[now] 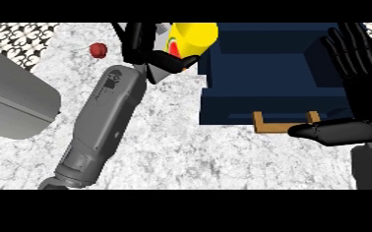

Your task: Pick up the cup, place it into the drawer and close the drawer

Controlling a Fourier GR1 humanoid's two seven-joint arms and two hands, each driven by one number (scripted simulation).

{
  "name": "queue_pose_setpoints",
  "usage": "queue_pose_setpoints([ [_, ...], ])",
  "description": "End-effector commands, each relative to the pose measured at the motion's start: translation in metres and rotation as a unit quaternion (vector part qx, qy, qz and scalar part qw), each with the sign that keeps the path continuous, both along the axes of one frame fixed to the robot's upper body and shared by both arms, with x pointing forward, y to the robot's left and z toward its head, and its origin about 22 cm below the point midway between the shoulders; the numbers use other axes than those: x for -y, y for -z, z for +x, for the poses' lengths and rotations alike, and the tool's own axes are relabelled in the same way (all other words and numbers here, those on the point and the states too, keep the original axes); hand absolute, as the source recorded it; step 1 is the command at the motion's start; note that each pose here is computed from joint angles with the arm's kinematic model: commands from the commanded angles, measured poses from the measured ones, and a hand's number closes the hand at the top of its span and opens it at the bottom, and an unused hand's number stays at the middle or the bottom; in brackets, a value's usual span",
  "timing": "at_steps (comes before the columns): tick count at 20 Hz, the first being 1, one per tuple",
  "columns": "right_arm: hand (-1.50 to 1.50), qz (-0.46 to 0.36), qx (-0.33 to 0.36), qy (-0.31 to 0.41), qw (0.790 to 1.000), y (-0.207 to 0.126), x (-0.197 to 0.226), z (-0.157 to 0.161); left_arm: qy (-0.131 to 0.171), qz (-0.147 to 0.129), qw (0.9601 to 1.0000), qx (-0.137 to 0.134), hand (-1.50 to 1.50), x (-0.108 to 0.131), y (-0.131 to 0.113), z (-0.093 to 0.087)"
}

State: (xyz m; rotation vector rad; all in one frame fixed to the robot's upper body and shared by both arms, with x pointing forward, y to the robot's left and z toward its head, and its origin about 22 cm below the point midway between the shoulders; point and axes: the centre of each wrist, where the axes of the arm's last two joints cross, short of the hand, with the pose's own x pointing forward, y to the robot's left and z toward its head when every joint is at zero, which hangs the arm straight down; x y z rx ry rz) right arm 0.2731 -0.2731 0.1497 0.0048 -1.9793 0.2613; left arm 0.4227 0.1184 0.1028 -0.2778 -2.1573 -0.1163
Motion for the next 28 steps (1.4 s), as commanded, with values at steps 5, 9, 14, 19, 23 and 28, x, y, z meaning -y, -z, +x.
queue_pose_setpoints([
  [5, -1.50, -0.008, 0.008, -0.003, 1.000, 0.002, 0.005, 0.005, -0.021, 0.046, 0.9981, -0.036, 1.50, 0.059, -0.059, 0.009],
  [9, -1.50, -0.004, 0.011, -0.013, 1.000, 0.003, -0.006, 0.004, -0.046, 0.070, 0.9926, -0.088, 1.50, 0.078, -0.066, 0.016],
  [14, -1.50, 0.003, 0.012, -0.019, 1.000, 0.005, -0.006, 0.011, -0.071, 0.130, 0.9817, -0.120, 1.50, 0.091, -0.067, 0.021],
  [19, -1.50, 0.000, 0.018, -0.047, 0.999, -0.001, -0.011, 0.015, -0.042, 0.182, 0.9678, -0.169, 1.50, 0.082, -0.036, 0.022],
  [23, -1.50, 0.002, 0.032, -0.066, 0.997, -0.014, -0.025, 0.020, -0.024, 0.224, 0.9568, -0.184, 1.50, 0.085, -0.034, 0.022],
  [28, -1.50, 0.001, 0.032, -0.081, 0.996, -0.006, -0.029, 0.023, -0.023, 0.230, 0.9575, -0.172, -1.50, 0.082, -0.014, 0.015],
])
